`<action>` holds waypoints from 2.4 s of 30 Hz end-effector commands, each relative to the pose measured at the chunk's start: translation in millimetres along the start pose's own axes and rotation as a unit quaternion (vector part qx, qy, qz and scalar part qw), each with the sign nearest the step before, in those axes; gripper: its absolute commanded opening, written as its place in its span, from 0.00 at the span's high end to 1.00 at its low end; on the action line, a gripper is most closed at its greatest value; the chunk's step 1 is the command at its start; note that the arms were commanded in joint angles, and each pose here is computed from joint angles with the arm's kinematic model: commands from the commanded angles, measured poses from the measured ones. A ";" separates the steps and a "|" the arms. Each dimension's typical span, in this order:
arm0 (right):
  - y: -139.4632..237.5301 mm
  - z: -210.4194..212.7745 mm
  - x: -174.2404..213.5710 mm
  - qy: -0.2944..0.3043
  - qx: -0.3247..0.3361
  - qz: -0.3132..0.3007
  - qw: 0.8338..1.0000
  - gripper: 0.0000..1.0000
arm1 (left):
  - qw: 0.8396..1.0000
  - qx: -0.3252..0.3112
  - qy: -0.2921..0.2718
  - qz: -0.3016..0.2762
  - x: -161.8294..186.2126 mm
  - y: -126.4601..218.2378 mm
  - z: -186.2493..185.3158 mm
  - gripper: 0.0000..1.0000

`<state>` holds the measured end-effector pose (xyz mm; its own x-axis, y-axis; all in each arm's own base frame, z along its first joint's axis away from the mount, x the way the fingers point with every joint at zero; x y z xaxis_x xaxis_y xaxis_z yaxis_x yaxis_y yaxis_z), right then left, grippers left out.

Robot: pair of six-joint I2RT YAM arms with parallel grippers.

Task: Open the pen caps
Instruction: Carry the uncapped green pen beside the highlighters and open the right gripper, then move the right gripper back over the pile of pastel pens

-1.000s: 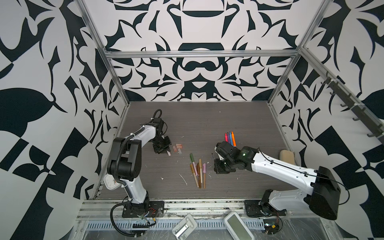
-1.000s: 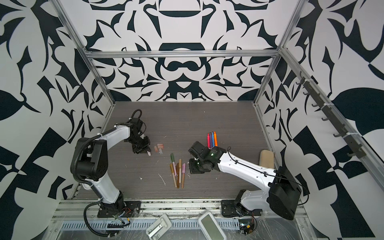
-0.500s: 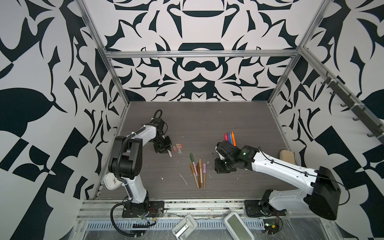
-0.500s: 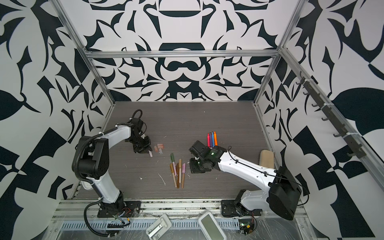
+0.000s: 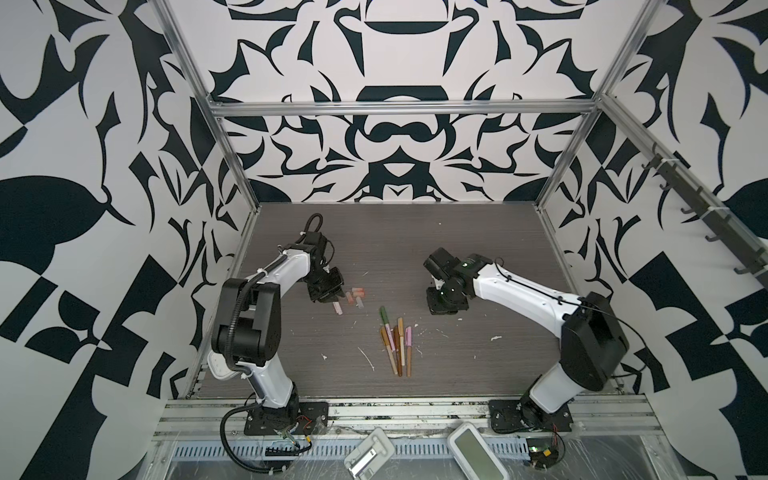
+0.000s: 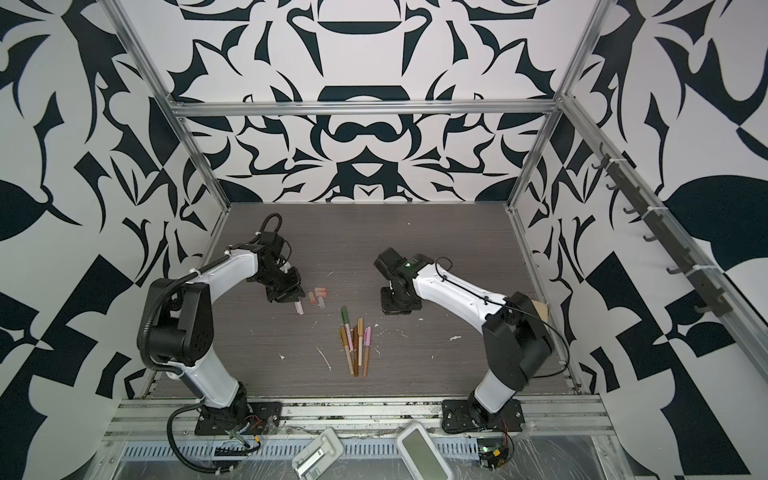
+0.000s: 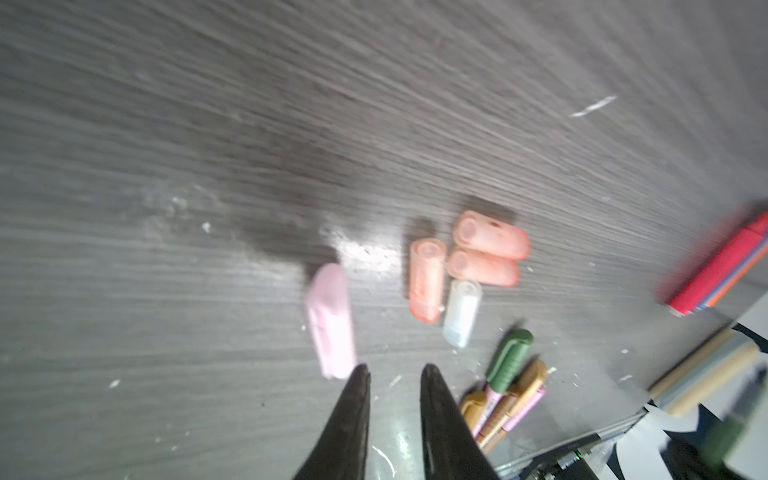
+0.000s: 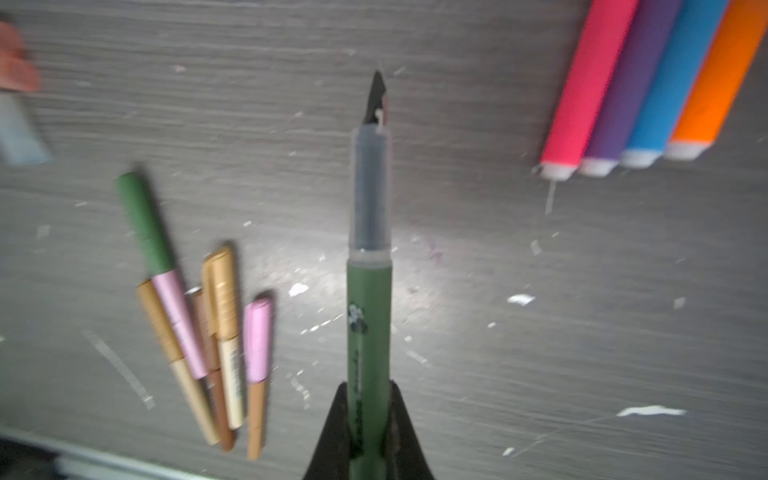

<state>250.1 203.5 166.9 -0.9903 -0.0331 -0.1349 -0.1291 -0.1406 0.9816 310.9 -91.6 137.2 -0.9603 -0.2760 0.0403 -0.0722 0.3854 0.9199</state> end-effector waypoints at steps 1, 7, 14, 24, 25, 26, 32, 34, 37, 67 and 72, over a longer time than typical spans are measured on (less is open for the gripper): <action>2.2 -8.5 -13.7 0.026 0.047 0.002 0.999 1.00 | 1.000 0.019 -0.009 -0.012 4.1 27.4 -11.2 0.74; -19.5 -7.9 -30.8 0.019 0.068 0.032 0.997 1.00 | 0.999 0.028 -0.019 -0.034 7.5 44.2 -16.4 0.74; -35.3 -14.3 -44.5 0.032 0.121 0.047 0.991 0.98 | 0.999 0.029 -0.016 -0.030 10.9 43.9 -13.3 0.74; -42.0 -15.2 -48.9 0.038 0.128 0.055 0.989 0.73 | 0.999 0.028 -0.010 -0.027 13.5 41.2 -7.5 0.74; -42.1 -15.1 -48.9 0.039 0.128 0.055 0.990 0.73 | 0.999 0.029 -0.009 -0.028 12.9 41.3 -7.6 0.74; -42.6 -15.2 -48.7 0.038 0.127 0.057 0.990 0.73 | 0.999 0.029 -0.008 -0.027 12.7 40.7 -7.5 0.74; -39.5 -13.9 -49.1 0.037 0.120 0.055 0.991 0.73 | 0.999 0.032 -0.006 -0.025 10.2 39.3 -8.7 0.74; -37.5 -13.7 -49.4 0.037 0.119 0.054 0.991 0.73 | 0.999 0.033 -0.004 -0.024 9.9 38.6 -8.8 0.74; -34.0 -12.4 -50.0 0.036 0.115 0.051 0.991 0.73 | 0.999 0.034 -0.002 -0.022 9.7 37.1 -8.7 0.74; -18.4 73.6 104.4 0.033 0.002 0.000 0.999 0.76 | 0.997 0.066 -0.014 -0.025 26.5 38.7 -6.1 0.77; -27.0 77.7 117.8 0.015 -0.007 0.004 1.000 0.77 | 0.997 0.073 -0.014 -0.024 29.0 38.0 -5.7 0.77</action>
<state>135.4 276.3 132.7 -0.9826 -0.1427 -0.1190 -0.1035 -0.1113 0.9884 287.9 -90.7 172.9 -0.9612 -0.2750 -0.0212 -0.1560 0.4788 0.8640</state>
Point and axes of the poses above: each gripper's point midway between its finger pads, its own y axis back along the fingers, its own z axis along the line the jaws close on, x = y × z, the point moved 8 cm from there along y, back along the fingers, and after that the axes turned 3 degrees about -y, right-handed, at the moved point
